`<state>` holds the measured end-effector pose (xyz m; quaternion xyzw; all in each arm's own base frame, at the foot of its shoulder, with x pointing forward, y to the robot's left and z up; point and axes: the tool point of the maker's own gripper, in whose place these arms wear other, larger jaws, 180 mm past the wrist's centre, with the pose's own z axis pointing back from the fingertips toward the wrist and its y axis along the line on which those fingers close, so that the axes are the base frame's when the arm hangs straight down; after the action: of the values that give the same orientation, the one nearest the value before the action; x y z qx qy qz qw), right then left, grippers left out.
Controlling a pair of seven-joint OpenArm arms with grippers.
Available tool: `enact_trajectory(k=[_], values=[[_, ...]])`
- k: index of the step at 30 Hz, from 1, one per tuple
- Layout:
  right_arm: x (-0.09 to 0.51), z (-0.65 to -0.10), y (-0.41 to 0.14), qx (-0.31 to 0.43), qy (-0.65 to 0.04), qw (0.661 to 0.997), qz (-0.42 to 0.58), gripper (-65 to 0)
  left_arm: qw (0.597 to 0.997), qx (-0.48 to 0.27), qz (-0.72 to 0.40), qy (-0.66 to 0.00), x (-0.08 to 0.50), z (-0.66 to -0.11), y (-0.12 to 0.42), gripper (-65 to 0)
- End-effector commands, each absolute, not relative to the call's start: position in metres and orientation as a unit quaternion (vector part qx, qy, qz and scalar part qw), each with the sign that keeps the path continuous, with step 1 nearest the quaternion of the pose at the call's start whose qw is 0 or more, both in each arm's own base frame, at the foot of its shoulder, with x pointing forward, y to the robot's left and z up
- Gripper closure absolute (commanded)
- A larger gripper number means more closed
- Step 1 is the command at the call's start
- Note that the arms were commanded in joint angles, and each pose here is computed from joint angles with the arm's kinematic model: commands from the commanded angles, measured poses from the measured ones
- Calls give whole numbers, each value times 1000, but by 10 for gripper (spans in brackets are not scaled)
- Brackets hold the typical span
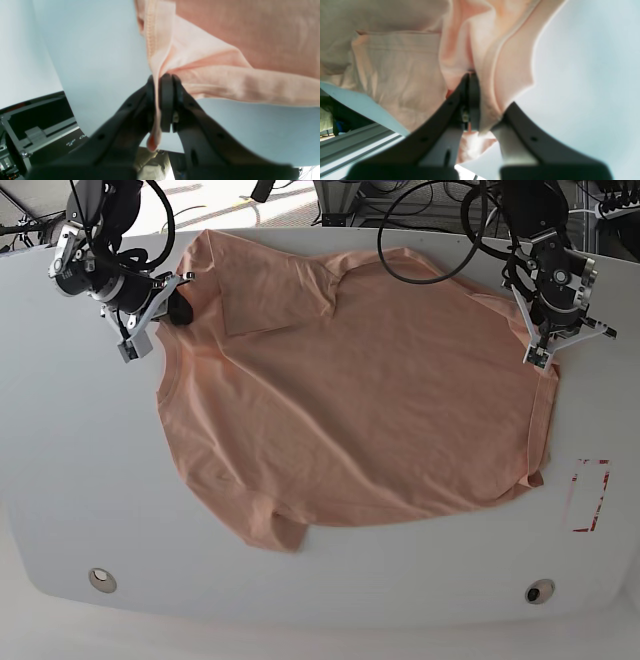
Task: Fold the T-shirt properly
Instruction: 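Lift the peach shirt with both grippers, swing it and lay it down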
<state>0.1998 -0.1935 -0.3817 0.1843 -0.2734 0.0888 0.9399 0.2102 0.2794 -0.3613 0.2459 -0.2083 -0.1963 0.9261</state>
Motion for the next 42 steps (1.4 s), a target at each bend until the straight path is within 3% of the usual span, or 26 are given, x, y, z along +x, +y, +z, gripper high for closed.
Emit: enact_trajectory(k=[1, 11, 27, 36, 42], values=[[211, -366, -193, 181, -303, 930, 103, 0, 920, 254, -194, -225, 216, -352, 281, 0], [275, -323, -218, 143, -371, 908, 129, 0, 895, 244, -151, -341, 296, -300, 258, 0], [416, -159, -289, 52, -513, 839, 173, 0, 760, 344, -113, -540, 425, -79, 244, 0], [457, -46, -288, -12, -563, 792, 235, 0, 683, 375, -60, -623, 432, 41, 254, 0], [477, 21, -281, -28, -587, 768, 254, 0, 645, 409, -68, -642, 438, 103, 259, 0]])
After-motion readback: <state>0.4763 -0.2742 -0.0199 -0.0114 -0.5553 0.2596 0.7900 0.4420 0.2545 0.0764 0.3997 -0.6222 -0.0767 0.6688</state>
